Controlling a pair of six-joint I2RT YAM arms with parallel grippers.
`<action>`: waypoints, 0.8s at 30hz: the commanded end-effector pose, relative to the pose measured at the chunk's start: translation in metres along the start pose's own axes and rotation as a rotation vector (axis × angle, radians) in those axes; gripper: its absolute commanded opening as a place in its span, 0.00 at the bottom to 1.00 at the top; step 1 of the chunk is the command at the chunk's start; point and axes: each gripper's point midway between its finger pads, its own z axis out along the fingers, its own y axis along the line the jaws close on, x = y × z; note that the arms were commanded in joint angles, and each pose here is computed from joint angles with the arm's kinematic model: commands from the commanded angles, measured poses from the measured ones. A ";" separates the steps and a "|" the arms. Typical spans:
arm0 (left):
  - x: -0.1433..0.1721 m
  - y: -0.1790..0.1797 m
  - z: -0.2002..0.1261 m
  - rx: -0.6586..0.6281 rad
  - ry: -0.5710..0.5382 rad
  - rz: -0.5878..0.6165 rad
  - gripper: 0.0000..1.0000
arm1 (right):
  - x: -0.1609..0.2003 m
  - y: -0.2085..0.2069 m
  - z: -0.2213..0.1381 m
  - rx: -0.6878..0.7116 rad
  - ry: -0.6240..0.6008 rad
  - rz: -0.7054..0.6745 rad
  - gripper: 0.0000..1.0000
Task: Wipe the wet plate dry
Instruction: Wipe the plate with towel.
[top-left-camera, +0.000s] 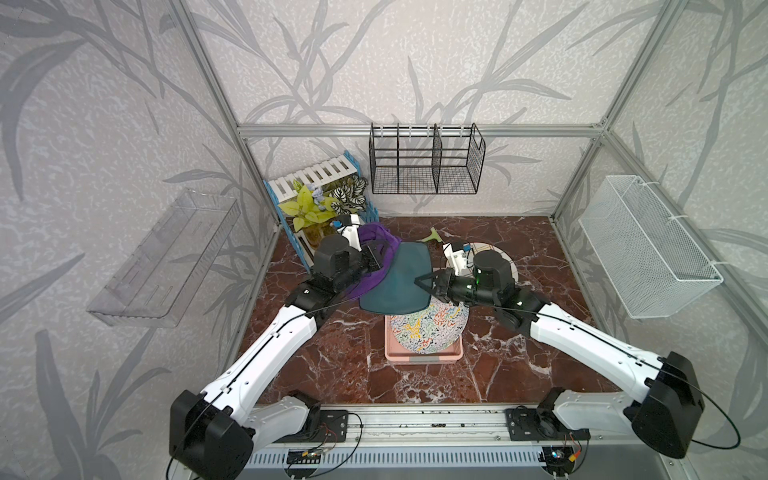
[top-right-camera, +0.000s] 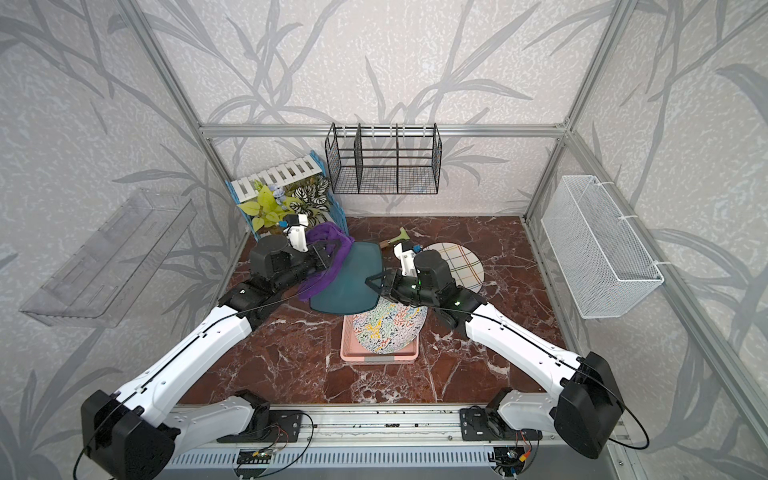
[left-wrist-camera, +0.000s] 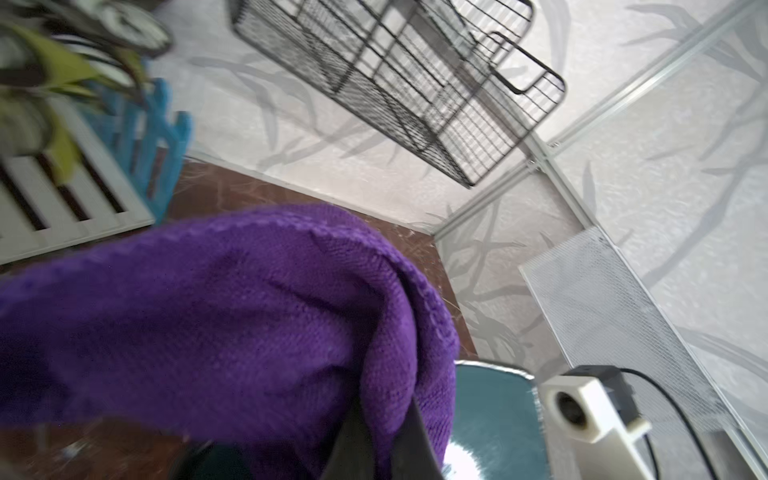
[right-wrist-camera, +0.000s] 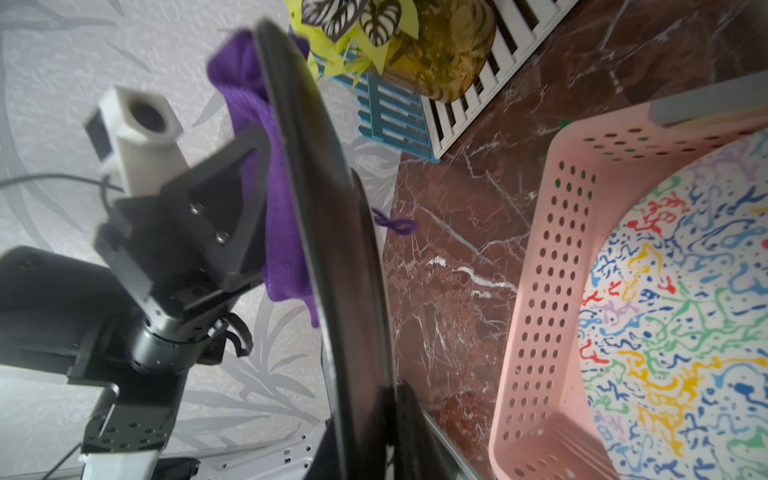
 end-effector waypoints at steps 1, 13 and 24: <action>0.071 -0.037 0.023 0.136 0.208 0.098 0.00 | -0.035 0.121 -0.051 -0.347 -0.158 -0.255 0.00; 0.047 -0.024 -0.002 0.150 0.097 0.054 0.00 | -0.040 0.105 -0.074 -0.340 -0.186 -0.194 0.00; 0.040 -0.064 -0.003 0.283 0.043 -0.024 0.00 | -0.111 0.118 -0.115 -0.406 -0.414 -0.144 0.00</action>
